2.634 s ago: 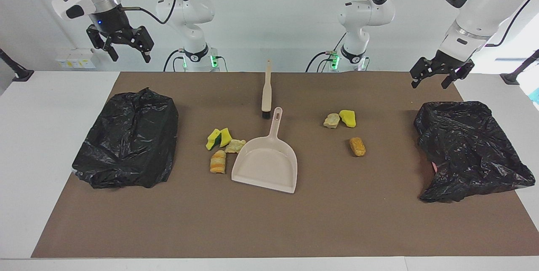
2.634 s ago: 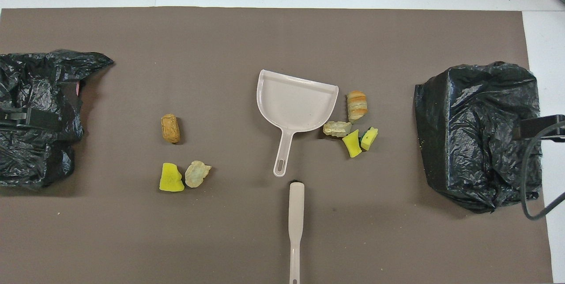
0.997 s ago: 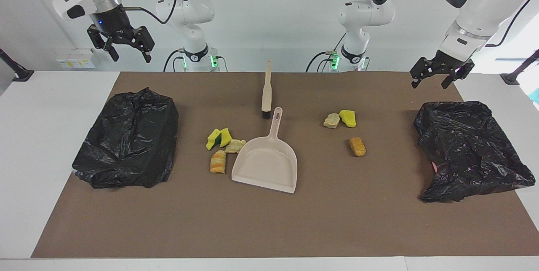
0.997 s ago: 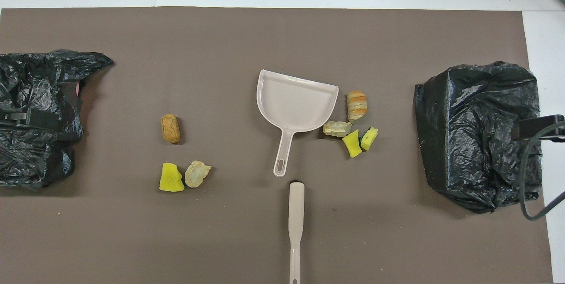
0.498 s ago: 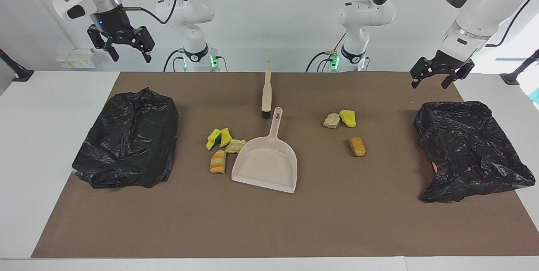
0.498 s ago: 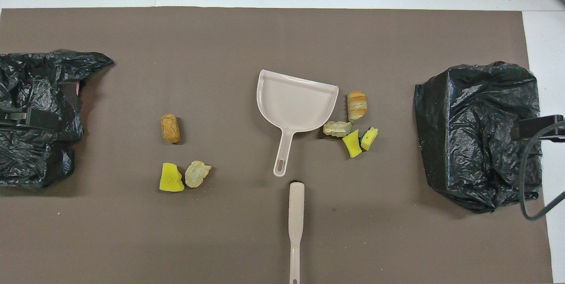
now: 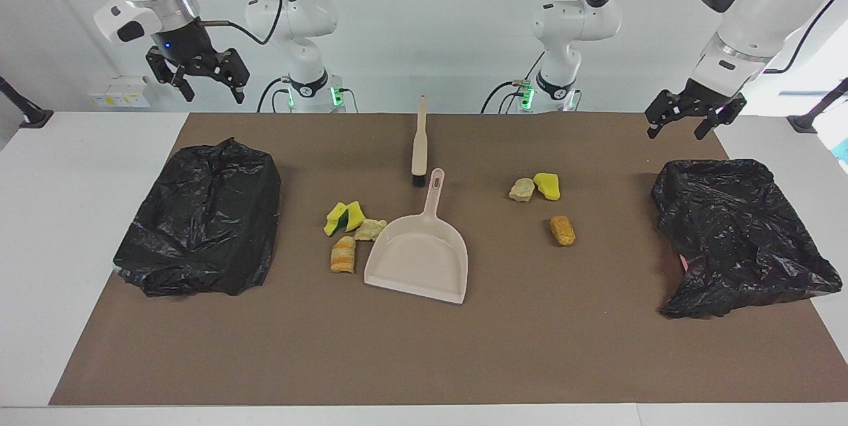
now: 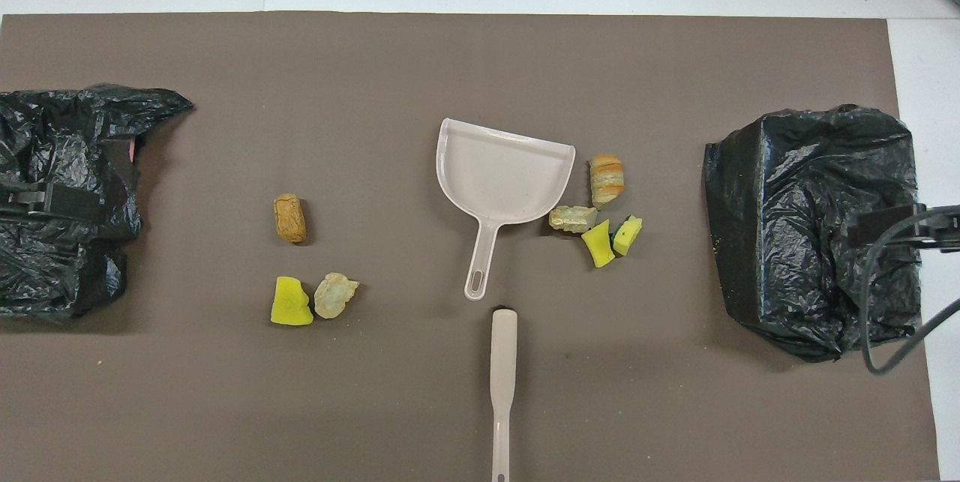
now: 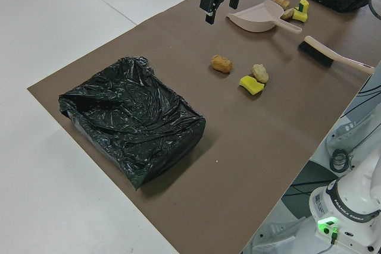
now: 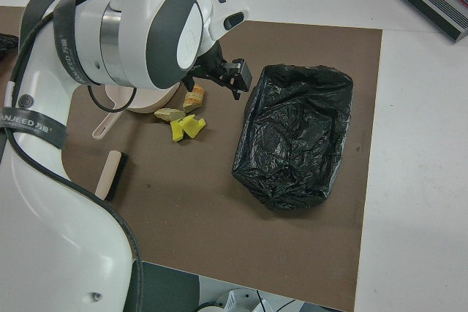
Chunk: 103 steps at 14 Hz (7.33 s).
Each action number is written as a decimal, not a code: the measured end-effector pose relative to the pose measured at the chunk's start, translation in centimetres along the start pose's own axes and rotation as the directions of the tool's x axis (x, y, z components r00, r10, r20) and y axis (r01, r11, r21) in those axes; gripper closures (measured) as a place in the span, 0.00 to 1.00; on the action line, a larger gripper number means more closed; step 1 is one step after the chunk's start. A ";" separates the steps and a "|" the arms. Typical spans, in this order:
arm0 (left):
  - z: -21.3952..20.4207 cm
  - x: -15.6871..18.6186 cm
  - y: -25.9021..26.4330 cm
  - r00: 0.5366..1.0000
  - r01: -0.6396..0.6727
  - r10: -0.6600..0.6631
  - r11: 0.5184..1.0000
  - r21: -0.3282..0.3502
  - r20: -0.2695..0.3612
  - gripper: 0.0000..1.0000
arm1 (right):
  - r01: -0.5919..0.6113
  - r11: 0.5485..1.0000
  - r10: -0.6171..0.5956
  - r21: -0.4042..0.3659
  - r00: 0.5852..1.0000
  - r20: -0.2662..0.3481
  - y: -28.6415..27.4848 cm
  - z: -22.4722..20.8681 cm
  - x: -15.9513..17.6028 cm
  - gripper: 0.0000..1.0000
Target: Sweep and dump trash in bin
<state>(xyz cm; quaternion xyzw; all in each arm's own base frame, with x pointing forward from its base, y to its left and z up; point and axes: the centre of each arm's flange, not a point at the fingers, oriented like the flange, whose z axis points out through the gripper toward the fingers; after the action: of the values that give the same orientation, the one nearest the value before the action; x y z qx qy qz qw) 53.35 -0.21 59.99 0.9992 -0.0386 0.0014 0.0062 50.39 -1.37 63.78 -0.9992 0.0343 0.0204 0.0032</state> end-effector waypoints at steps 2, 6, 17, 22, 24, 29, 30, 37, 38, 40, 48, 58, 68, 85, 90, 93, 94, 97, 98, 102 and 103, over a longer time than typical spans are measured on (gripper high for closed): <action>0.0 0.0 0.0 1.000 0.000 0.000 1.000 0.000 0.000 0.00 | 0.011 1.000 -0.010 -0.002 1.000 0.028 -0.8 1.3 -0.2 0.00; 0.0 0.0 0.0 1.000 0.000 0.000 1.000 0.000 0.000 0.00 | -0.016 1.000 0.017 0.026 1.000 -0.003 -5.7 3.0 -0.2 0.00; 0.0 0.0 0.0 1.000 0.000 0.000 1.000 0.000 0.000 0.00 | -0.015 0.981 0.032 0.192 0.996 -0.086 -29.4 14.0 0.6 0.00; 0.0 0.0 0.0 1.000 0.000 0.000 1.000 0.000 0.000 0.00 | -0.002 0.985 0.016 0.172 0.997 -0.077 -36.3 23.0 0.6 0.00; 0.0 0.0 0.0 1.000 0.000 0.000 1.000 0.000 0.000 0.00 | -0.003 0.989 0.010 0.146 0.999 -0.046 -36.9 25.8 0.6 0.00; 0.0 0.0 0.0 1.000 0.000 0.000 1.000 0.000 0.000 0.00 | -0.006 0.992 0.011 0.129 0.999 -0.034 -39.7 30.1 -0.5 0.00; 0.0 0.0 0.0 1.000 0.000 0.000 1.000 0.000 0.000 0.00 | -0.007 0.992 0.012 0.129 0.999 -0.037 -39.7 30.0 -0.4 0.00; 0.0 0.1 0.4 1.000 -0.007 0.007 1.000 0.001 -0.002 0.00 | -0.029 0.992 0.036 0.124 0.998 -0.056 -38.2 29.4 1.1 0.10; 0.0 0.1 0.5 1.000 -0.014 0.014 1.000 0.001 -0.003 0.00 | -0.030 0.992 0.037 0.124 0.998 -0.057 -38.2 29.4 1.2 0.21; 0.0 0.1 2.6 0.998 -0.057 0.057 0.998 0.001 -0.002 0.00 | -0.030 0.992 0.037 0.123 0.998 -0.057 -38.2 29.3 1.2 0.45; 3.5 -1.4 12.3 0.978 -0.195 0.196 0.981 -0.015 0.073 0.00 | 0.169 0.982 -0.158 0.089 0.980 -0.121 -35.5 27.9 3.7 0.67; 9.5 -8.0 24.6 0.956 -0.289 0.289 0.957 -0.015 0.044 0.00 | 0.843 0.538 -0.839 0.011 0.537 -0.085 -22.6 20.0 7.0 0.67; 11.8 -15.4 36.2 0.958 -0.285 0.284 0.955 -0.078 -0.023 0.00 | 0.989 0.144 -0.989 -0.018 0.145 0.024 -21.7 23.1 7.0 0.67; 25.6 -28.6 46.2 0.956 -0.289 0.290 0.957 -0.030 0.038 0.00 | 0.994 0.101 -0.995 -0.043 0.102 0.012 -24.6 24.7 7.1 0.67; 28.5 -28.3 46.7 0.959 -0.277 0.276 0.961 -0.001 0.058 0.06 | 0.995 0.092 -0.995 -0.022 0.093 0.026 -25.5 26.3 6.8 0.67; 27.9 -28.1 47.0 0.960 -0.274 0.274 0.962 -0.009 0.048 0.24 | 0.996 0.092 -0.995 -0.017 0.093 0.029 -25.4 26.6 6.7 0.67; 27.8 -28.1 47.1 0.961 -0.274 0.274 0.962 -0.011 0.046 0.24 | 0.996 0.092 -0.995 -0.017 0.093 0.029 -25.5 26.6 6.7 0.67; 27.5 -28.0 47.2 0.961 -0.274 0.274 0.962 -0.016 0.040 0.34 | 0.996 0.092 -0.995 -0.017 0.092 0.029 -25.5 26.6 6.7 0.67; 27.4 -28.0 47.3 0.961 -0.274 0.274 0.962 -0.017 0.040 0.35 | 0.996 0.092 -0.995 -0.017 0.092 0.029 -25.5 26.6 6.7 0.67; 27.2 -28.0 47.3 0.961 -0.274 0.274 0.962 -0.019 0.037 0.43 | 0.996 0.092 -0.995 -0.016 0.092 0.029 -25.5 26.6 6.7 0.67; 27.0 -28.0 47.3 0.961 -0.274 0.274 0.962 -0.022 0.034 0.44 | 0.996 0.092 -0.995 -0.016 0.092 0.029 -25.5 26.6 6.7 0.67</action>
<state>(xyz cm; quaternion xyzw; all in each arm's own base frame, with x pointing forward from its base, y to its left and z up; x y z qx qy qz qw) 21.82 -45.55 33.44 0.9841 -0.1766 -0.0165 0.0136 57.72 23.79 37.10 -0.7614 -0.6480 0.0187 0.0004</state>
